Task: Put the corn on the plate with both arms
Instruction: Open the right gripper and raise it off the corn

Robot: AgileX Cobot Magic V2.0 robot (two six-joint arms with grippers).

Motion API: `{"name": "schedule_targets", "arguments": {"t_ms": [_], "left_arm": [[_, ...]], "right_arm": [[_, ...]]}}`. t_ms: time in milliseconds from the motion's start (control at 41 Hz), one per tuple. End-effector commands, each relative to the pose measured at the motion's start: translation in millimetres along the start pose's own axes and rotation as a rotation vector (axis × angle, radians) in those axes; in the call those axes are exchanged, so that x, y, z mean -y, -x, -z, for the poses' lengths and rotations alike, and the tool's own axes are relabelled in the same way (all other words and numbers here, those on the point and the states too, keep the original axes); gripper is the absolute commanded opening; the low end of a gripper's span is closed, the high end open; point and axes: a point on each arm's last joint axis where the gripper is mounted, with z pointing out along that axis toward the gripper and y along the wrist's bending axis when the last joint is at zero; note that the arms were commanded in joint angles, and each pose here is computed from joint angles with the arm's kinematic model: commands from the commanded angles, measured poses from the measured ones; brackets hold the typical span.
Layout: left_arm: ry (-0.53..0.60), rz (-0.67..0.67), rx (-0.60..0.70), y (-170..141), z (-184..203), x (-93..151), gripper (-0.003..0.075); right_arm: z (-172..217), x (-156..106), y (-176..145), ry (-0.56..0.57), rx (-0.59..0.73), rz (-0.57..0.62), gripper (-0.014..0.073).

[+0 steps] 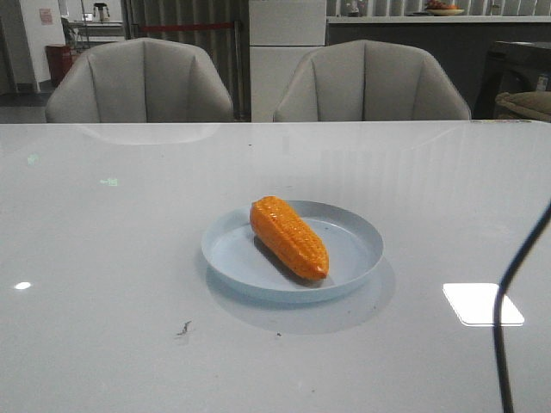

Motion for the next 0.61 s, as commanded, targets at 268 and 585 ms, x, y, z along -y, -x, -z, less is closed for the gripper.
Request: {"name": "schedule_targets", "arguments": {"t_ms": [268, 585], "left_arm": [[-0.002, 0.014, 0.084, 9.8, 12.6, -0.1, 0.0404], [-0.005, 0.013, 0.027, 4.8, 10.7, 0.3, 0.0403]], "right_arm": [[82.5, 32.2, -113.4, -0.193, 0.149, -0.095, 0.0615], [89.2, 27.6, -140.9, -0.188, 0.098, -0.100, 0.0615]]}}
